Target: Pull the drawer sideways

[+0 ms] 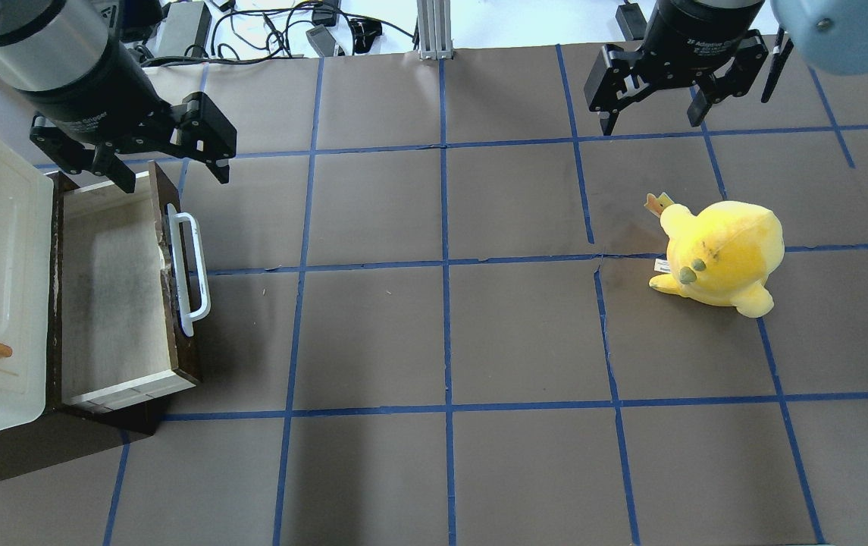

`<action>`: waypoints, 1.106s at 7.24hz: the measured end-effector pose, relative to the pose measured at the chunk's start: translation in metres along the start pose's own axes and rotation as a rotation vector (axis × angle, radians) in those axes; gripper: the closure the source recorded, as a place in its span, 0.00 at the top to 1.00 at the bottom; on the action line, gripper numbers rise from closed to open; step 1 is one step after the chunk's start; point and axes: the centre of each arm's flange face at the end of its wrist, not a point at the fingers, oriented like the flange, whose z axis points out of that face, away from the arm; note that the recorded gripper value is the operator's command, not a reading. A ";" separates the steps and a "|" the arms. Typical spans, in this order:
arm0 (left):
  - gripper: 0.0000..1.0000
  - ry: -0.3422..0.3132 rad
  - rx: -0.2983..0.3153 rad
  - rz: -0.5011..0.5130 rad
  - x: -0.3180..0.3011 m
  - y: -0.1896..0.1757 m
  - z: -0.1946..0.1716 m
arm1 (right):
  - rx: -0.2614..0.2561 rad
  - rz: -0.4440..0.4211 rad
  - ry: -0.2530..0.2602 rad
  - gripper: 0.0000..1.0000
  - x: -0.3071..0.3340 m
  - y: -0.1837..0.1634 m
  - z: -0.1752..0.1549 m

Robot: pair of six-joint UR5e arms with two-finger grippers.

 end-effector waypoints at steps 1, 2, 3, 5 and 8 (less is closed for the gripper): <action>0.99 0.002 0.021 -0.004 0.000 -0.002 0.001 | 0.000 0.000 0.000 1.00 0.000 0.000 0.000; 1.00 0.005 0.037 -0.007 0.000 -0.004 0.004 | 0.000 0.000 0.000 1.00 0.000 0.000 0.000; 1.00 0.003 0.049 -0.005 0.000 -0.005 0.005 | 0.000 0.000 0.000 1.00 0.000 0.000 0.000; 1.00 -0.024 0.060 0.005 -0.003 -0.005 0.002 | 0.000 -0.001 0.000 1.00 0.000 0.000 0.000; 1.00 -0.055 0.061 0.015 -0.006 -0.006 0.001 | 0.000 0.000 0.000 1.00 0.000 0.000 0.000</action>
